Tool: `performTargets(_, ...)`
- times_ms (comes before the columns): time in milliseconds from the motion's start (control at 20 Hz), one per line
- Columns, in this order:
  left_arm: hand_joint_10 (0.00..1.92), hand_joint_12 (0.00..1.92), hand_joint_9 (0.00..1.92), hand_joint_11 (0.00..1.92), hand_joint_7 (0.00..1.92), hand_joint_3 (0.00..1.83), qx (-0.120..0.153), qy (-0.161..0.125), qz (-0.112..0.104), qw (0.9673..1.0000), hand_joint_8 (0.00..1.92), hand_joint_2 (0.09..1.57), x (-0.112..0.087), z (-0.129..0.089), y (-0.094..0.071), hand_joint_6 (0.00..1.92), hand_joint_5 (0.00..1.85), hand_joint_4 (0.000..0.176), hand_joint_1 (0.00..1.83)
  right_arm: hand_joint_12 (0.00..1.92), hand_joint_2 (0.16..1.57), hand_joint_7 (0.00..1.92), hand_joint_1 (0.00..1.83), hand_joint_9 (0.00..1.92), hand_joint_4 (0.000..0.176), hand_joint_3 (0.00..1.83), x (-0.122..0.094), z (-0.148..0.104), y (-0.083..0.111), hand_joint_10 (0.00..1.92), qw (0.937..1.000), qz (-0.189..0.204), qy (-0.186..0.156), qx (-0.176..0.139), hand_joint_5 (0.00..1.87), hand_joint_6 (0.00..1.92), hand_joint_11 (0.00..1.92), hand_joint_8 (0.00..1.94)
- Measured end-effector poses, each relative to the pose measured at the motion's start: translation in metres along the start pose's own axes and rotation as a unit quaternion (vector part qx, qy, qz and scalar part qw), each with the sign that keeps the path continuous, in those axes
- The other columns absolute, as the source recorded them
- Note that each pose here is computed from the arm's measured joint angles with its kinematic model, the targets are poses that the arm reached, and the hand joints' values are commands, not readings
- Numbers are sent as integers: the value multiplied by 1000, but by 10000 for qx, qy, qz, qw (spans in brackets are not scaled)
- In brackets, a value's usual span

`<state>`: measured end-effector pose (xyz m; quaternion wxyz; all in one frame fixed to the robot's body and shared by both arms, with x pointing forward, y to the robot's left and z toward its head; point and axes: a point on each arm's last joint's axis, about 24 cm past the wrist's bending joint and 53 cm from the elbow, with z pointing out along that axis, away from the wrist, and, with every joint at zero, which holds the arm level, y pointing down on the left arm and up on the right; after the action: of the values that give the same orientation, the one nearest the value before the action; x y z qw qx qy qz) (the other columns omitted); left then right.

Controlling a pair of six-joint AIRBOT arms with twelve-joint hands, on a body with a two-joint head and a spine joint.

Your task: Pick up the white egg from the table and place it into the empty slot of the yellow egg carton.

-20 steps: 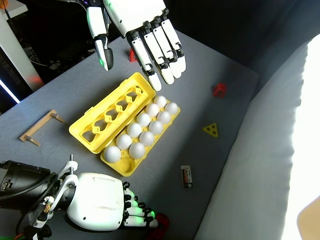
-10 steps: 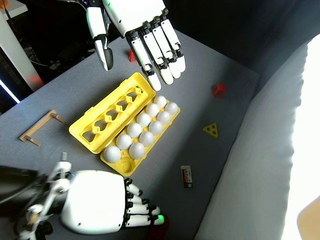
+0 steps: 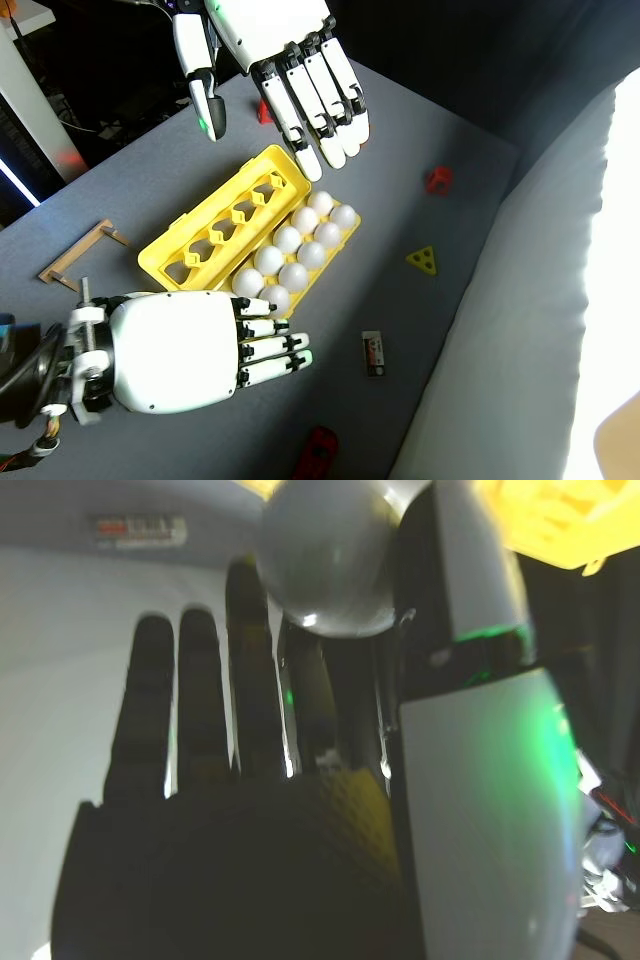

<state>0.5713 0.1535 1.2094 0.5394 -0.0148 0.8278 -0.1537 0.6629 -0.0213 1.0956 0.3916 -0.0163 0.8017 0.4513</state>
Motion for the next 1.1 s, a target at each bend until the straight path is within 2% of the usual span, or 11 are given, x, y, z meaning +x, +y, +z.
performTargets(100, 3, 544, 127, 0, 112, 1, -7, 1, 1, 10000, 0, 1293, 0, 0, 0, 1, 121, 25, 44, 412, 1184, 502, 1083, 161, 0, 0, 2, -2, 1, 81, 9997, 219, -72, -126, 850, 1219, 0, 4)
performTargets(200, 2, 541, 126, 0, 112, 0, 2, 6, 7, 10000, 0, 1293, 1, 0, 0, 1, 121, 25, 45, 440, 1190, 505, 1079, 164, 0, 2, 6, -1, -5, 83, 9976, 662, -156, -140, 838, 1238, 0, 5)
performTargets(250, 2, 540, 126, 0, 111, 0, 19, 15, 9, 10000, 0, 1293, 2, -1, -2, 1, 121, 25, 45, 442, 1190, 506, 1079, 167, 0, 2, 2, 0, -9, 84, 9944, 1012, -256, -192, 838, 1237, 0, 5)
performTargets(350, 2, 539, 126, 0, 111, 0, 28, 17, 8, 10000, 0, 1293, 2, -1, -2, 1, 121, 25, 46, 445, 1190, 506, 1078, 170, 0, 2, -6, 1, -13, 86, 9896, 1366, -379, -257, 839, 1236, 0, 5)
performTargets(450, 2, 539, 127, 0, 112, 0, 32, 15, 10, 10000, 0, 1293, 2, -1, -3, 1, 121, 25, 46, 447, 1189, 507, 1077, 171, 0, 1, -7, 3, -15, 86, 9881, 1454, -411, -296, 840, 1234, 0, 5)
performTargets(650, 2, 537, 126, 0, 112, 1, 78, 16, 10, 10000, 0, 1293, 2, -1, -5, 2, 123, 25, 46, 414, 1189, 505, 1073, 167, 0, 0, 15, 9, -14, 86, 9863, 1583, -270, -387, 842, 1232, 0, 3)
performTargets(700, 2, 536, 126, 0, 113, 1, 92, 18, 9, 10000, 1, 1294, 2, -1, -5, 2, 124, 25, 46, 412, 1189, 503, 1073, 167, 0, 0, 18, 11, -15, 87, 9835, 1734, -301, -422, 842, 1232, 0, 2)
performTargets(900, 1, 536, 125, 0, 113, 1, 114, 19, 13, 9999, 1, 1294, 2, -1, -6, 2, 125, 25, 44, 416, 1189, 504, 1073, 175, 0, 0, 11, 13, -27, 90, 9811, 1845, -428, -394, 842, 1231, 0, 2)
performTargets(950, 1, 536, 126, 0, 113, 1, 118, 19, 13, 9999, 1, 1294, 2, -1, -7, 1, 122, 25, 43, 498, 1187, 506, 1075, 176, 0, 0, 10, 14, -32, 95, 9797, 1915, -470, -364, 846, 1225, 0, 2)
performTargets(1100, 2, 536, 127, 0, 113, 1, 138, 18, 12, 9999, 1, 1294, 2, -1, -8, 0, 122, 25, 42, 513, 1186, 504, 1075, 176, 0, 0, 11, 19, -35, 96, 9741, 2173, -489, -382, 847, 1224, 0, 1)
